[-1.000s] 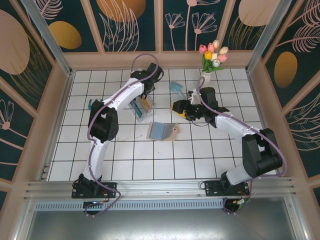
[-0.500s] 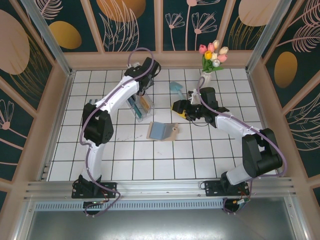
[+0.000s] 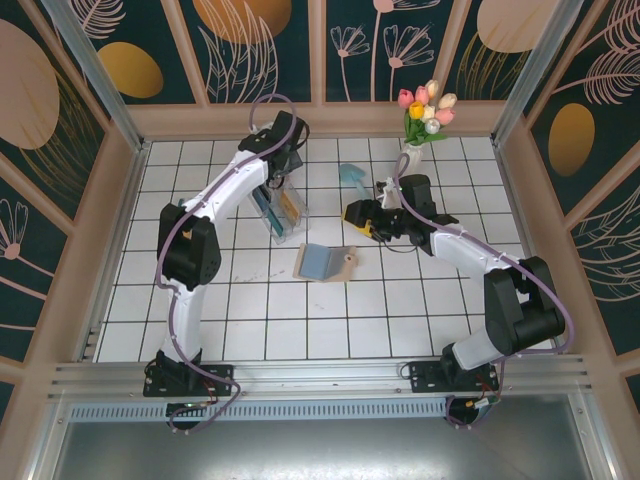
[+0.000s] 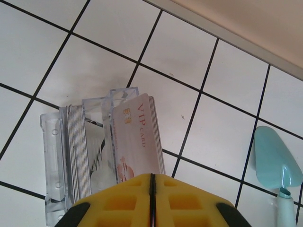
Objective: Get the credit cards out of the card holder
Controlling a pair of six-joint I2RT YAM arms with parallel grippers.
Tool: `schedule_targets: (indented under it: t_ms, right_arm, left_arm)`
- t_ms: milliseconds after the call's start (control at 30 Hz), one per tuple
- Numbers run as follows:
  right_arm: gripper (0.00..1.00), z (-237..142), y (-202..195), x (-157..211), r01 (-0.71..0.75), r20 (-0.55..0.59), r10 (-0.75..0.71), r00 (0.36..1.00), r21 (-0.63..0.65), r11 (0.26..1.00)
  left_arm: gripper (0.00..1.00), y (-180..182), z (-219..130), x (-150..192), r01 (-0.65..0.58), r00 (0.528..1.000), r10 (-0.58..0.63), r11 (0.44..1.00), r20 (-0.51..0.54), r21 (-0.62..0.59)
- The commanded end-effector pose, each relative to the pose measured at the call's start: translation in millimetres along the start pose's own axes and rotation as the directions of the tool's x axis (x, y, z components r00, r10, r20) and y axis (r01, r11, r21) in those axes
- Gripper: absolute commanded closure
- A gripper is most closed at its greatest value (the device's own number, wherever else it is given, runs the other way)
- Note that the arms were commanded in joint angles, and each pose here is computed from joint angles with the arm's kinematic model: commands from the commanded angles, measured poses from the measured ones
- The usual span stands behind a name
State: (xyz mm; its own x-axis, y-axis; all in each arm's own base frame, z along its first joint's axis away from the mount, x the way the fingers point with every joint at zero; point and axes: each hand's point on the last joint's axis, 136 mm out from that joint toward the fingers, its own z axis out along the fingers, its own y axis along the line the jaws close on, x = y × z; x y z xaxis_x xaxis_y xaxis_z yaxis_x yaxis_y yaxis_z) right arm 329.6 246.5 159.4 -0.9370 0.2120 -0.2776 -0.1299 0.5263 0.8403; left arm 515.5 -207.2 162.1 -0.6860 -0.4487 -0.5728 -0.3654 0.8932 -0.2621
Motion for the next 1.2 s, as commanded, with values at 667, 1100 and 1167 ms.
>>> schedule_targets:
  t_ms: [667,1100,1167]
  right_arm:
    - [0.35,-2,6,-6,0.009,0.003,-0.009,1.0,-0.013,1.0]
    - [0.35,-3,7,-6,0.013,0.009,-0.013,1.0,-0.011,1.0]
    - [0.35,-3,5,-7,0.012,0.011,-0.012,1.0,0.0,1.0]
  left_arm:
    - [0.89,3,28,16,-0.057,0.997,0.056,0.998,-0.05,-0.017]
    - [0.88,2,17,8,-0.043,0.999,0.042,0.999,-0.031,-0.013]
    - [0.84,-6,4,-4,-0.039,0.999,0.039,0.999,-0.006,0.019]
